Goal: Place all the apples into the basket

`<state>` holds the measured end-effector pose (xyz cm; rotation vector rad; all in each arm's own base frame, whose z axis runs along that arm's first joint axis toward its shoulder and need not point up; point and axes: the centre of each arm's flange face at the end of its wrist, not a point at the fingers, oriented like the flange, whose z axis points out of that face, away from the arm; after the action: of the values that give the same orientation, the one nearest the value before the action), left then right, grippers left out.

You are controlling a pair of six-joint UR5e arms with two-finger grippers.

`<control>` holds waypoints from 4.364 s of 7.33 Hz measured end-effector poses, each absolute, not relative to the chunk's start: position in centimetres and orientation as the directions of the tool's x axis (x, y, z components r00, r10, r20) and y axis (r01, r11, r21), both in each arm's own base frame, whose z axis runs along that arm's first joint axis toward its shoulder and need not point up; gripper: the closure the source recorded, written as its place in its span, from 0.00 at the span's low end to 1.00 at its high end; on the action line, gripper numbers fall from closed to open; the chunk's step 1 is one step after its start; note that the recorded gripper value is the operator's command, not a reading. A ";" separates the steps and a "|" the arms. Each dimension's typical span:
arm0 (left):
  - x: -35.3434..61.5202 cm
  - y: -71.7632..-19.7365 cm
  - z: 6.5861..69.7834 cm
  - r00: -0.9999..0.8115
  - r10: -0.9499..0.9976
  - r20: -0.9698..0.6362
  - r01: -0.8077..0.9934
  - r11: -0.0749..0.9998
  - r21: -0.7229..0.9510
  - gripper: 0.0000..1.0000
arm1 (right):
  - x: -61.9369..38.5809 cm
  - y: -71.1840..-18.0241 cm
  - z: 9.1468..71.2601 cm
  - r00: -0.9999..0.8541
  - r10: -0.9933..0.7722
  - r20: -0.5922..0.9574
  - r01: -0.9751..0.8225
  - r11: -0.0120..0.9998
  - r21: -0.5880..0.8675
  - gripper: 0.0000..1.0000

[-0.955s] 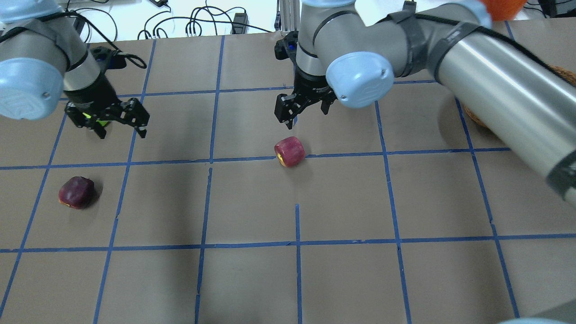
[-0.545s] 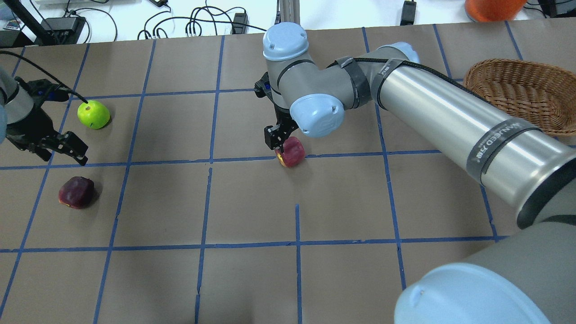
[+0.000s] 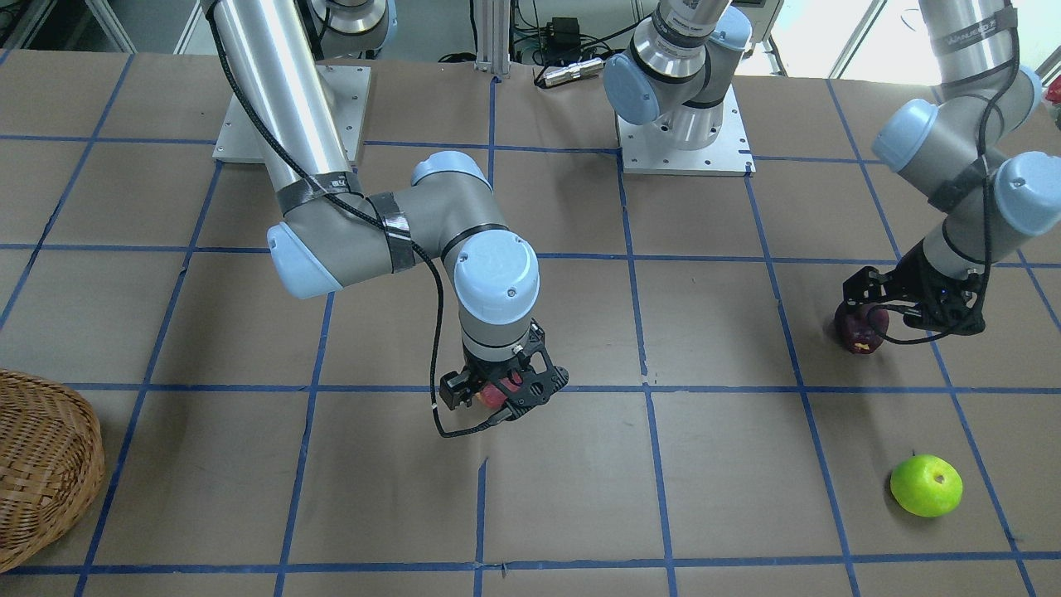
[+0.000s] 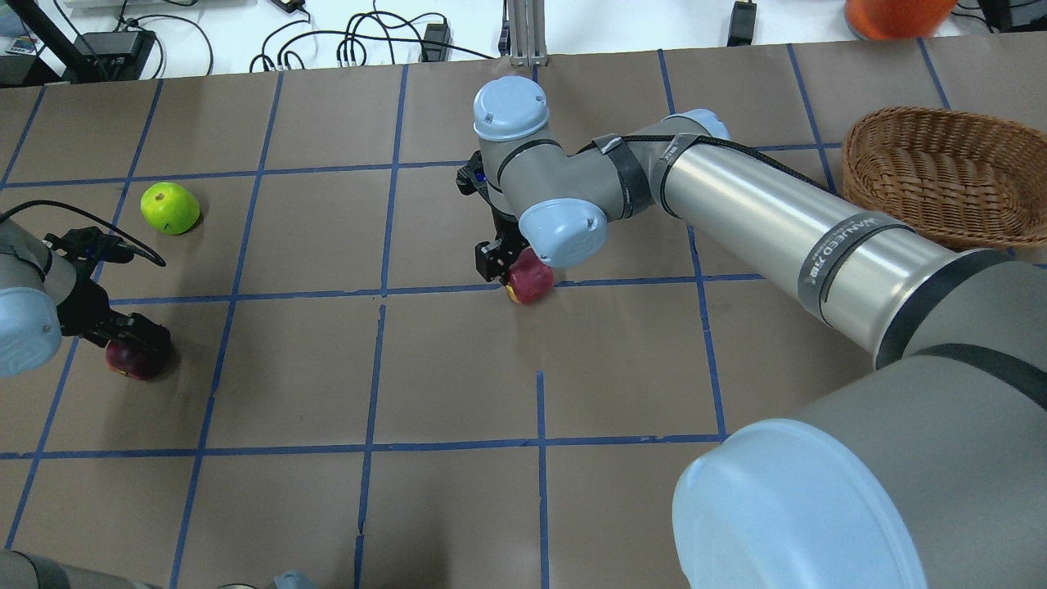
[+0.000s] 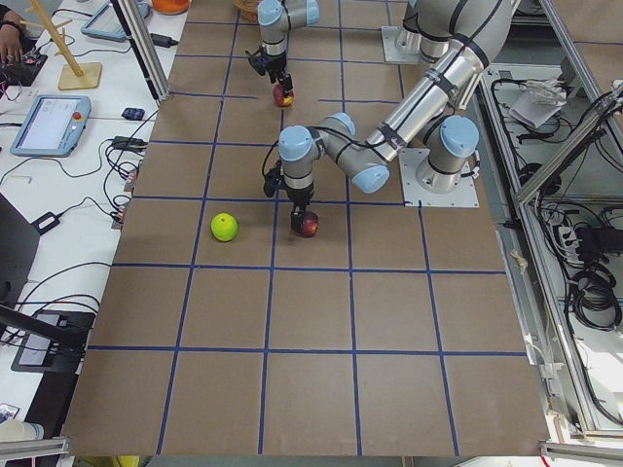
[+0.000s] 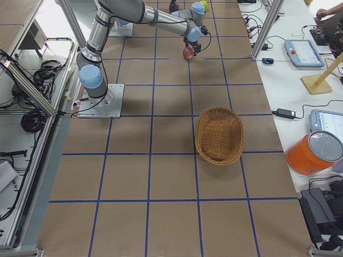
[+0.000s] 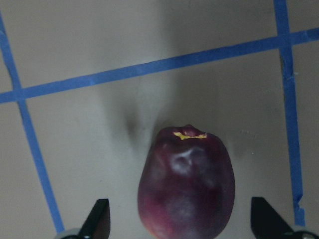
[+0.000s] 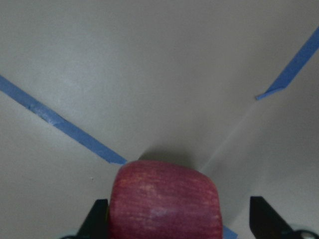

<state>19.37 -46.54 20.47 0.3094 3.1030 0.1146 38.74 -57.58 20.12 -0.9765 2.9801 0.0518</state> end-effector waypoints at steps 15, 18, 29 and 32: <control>-16.3 -55.6 25.8 -0.933 -0.340 0.119 -0.336 0.941 0.051 0.84 | -32.0 -66.9 27.4 -0.899 -0.418 0.131 -0.425 0.905 -0.025 0.39; -28.6 -53.9 21.6 -0.854 -0.475 0.211 -0.477 0.878 0.046 0.70 | -34.8 -66.6 24.7 -0.906 -0.401 0.136 -0.408 0.913 -0.028 0.00; -14.8 -57.6 32.5 -0.956 -0.271 0.107 -0.280 0.957 -0.077 0.00 | 15.8 -69.0 33.2 -0.782 -0.614 -0.109 -0.621 0.782 0.055 0.00; 0.6 -58.8 34.0 -0.996 -0.085 0.006 -0.085 0.991 -0.105 0.00 | 30.4 -62.8 28.5 -0.673 -0.731 -0.115 -0.738 0.675 0.031 0.00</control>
<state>0.65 -58.76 34.04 -0.1337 3.1358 -0.1648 30.40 -62.84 28.48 -1.2258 2.7891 0.1143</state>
